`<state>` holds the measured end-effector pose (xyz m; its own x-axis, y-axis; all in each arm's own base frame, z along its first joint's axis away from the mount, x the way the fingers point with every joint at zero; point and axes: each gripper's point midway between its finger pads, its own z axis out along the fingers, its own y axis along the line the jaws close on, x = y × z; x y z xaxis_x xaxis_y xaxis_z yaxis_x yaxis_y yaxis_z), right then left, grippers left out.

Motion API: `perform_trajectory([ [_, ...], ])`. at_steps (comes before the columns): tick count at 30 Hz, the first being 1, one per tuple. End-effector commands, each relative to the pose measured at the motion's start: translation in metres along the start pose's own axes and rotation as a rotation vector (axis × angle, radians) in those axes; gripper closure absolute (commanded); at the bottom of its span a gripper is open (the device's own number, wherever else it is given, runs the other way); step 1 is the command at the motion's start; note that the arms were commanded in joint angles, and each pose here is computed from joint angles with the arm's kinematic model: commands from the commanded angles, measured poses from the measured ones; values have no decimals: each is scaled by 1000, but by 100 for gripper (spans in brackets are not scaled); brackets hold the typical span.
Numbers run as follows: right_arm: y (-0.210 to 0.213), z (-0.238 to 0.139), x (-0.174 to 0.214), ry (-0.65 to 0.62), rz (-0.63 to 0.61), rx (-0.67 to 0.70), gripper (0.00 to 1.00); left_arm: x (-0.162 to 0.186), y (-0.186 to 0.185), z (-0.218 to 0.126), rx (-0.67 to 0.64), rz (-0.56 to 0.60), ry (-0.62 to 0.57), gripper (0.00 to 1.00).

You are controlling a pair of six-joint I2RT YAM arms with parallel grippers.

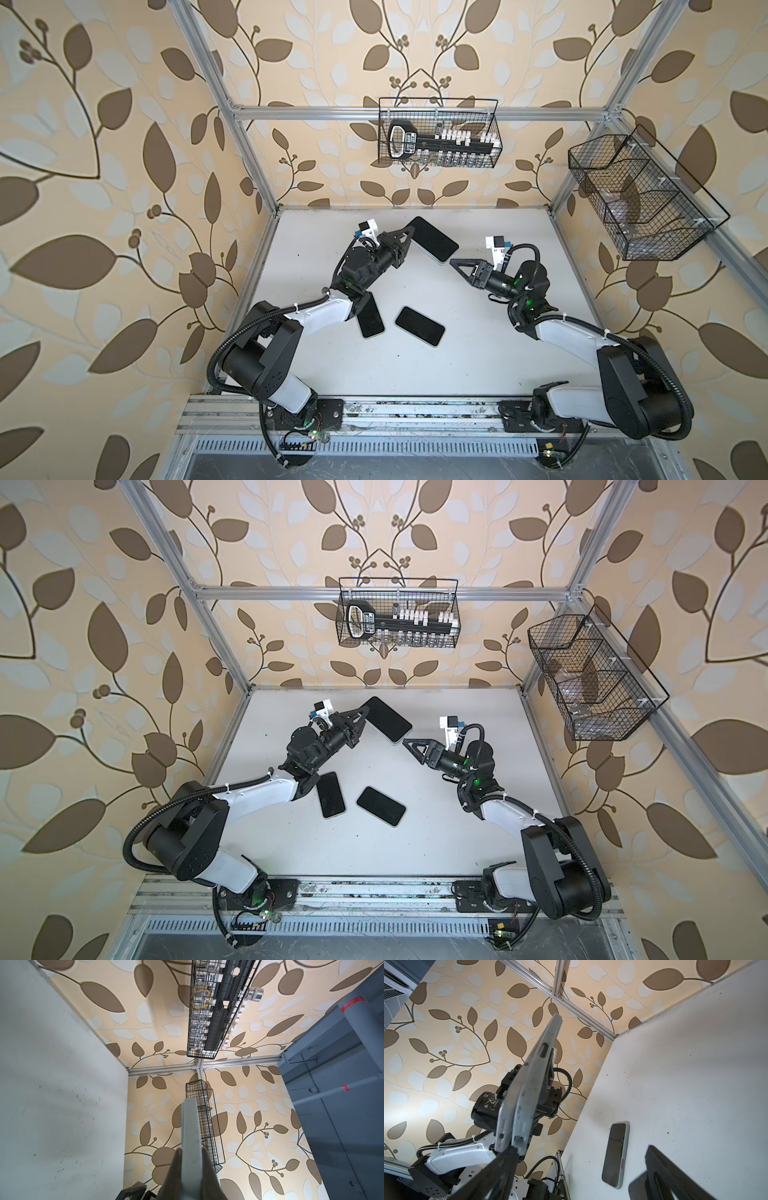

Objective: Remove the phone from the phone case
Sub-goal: 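Hold the cased phone in the left gripper while the right gripper hovers nearby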

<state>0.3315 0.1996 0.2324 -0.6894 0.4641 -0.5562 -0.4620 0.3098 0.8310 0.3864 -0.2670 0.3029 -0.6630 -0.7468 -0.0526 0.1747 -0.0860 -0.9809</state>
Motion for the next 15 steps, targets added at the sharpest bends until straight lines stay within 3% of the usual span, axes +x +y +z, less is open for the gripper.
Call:
perform_trajectory([
  [1,15,7,-7,-1,-24,-48,4,6,-63,2,183,26,20,100],
  [15,10,15,-7,17,-17,-51,5,14,-63,7,190,18,47,100],
])
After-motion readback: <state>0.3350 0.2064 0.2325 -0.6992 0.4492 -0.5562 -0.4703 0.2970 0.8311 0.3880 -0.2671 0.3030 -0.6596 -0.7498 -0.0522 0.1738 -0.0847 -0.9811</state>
